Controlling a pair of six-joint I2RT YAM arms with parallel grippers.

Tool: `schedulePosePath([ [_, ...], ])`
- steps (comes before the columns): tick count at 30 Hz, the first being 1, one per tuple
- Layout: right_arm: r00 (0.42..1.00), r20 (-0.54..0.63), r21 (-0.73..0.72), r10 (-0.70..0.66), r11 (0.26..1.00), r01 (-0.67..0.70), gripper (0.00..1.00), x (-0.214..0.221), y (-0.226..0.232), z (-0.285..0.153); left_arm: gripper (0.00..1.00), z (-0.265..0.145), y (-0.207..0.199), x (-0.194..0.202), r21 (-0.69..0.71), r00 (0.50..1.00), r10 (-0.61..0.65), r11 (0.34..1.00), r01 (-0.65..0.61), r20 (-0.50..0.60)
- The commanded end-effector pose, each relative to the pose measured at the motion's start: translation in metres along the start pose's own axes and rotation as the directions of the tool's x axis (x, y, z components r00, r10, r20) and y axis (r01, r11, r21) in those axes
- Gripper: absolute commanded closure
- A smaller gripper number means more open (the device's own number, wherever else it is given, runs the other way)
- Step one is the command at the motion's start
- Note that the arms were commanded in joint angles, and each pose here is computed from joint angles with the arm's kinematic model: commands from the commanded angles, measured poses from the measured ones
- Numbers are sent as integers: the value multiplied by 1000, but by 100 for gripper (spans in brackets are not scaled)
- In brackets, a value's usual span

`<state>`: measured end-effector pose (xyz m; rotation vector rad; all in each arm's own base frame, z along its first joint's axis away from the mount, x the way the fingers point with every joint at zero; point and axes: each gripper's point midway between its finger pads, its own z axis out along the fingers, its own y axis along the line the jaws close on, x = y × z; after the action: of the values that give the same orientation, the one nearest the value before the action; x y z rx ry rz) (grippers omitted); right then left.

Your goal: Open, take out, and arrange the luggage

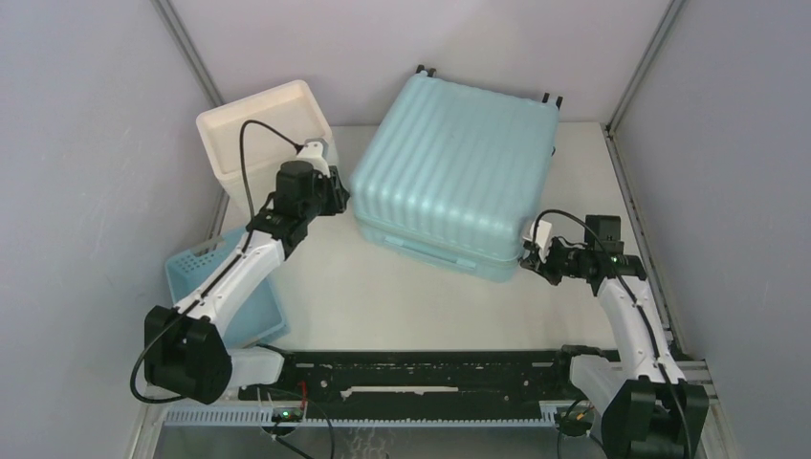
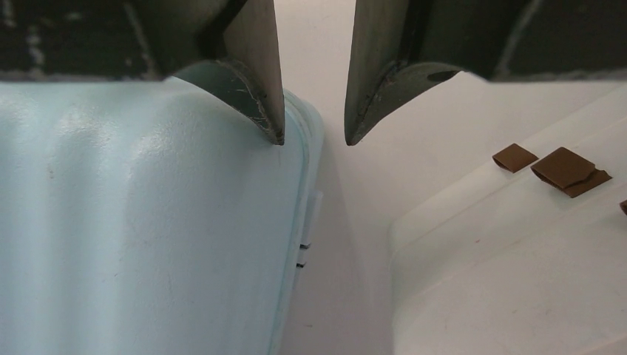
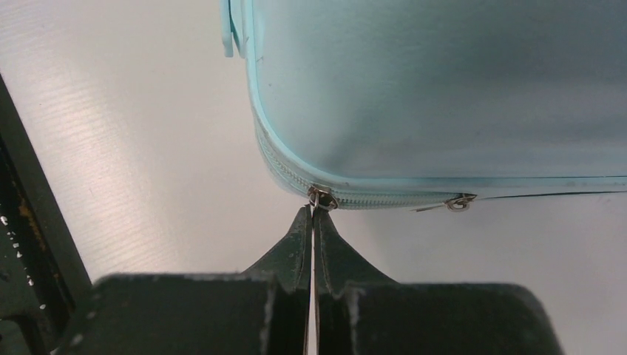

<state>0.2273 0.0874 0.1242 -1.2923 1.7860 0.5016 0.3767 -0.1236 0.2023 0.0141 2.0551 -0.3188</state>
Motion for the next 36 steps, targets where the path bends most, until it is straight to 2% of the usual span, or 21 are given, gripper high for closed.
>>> schedulePosePath([
  [1,994,36,-71,106,992,-103,100,-11,28,7,60,-2,-25,-39,111,996,9,994,-20,92],
  [11,985,48,-184,166,971,-154,100,-24,64,7,61,12,-38,-17,199,1000,3,980,-6,16],
  [16,983,72,-226,171,962,-151,100,-35,84,10,61,15,-44,-13,234,1000,-23,972,19,17],
  [19,978,99,-181,182,970,-162,100,-44,82,17,62,15,-49,-12,261,999,-33,965,28,14],
  [23,962,85,-82,260,964,-253,100,-51,75,33,62,15,-56,-5,299,999,-49,953,48,-4],
  [30,912,132,81,388,913,-400,100,-67,62,51,62,15,-67,3,340,998,-55,939,54,-6],
  [34,882,169,68,441,887,-457,100,-83,72,58,62,13,-67,4,338,998,-66,939,62,0],
  [36,863,172,17,475,875,-485,94,-90,83,61,61,9,-63,1,318,997,-69,946,58,23],
])
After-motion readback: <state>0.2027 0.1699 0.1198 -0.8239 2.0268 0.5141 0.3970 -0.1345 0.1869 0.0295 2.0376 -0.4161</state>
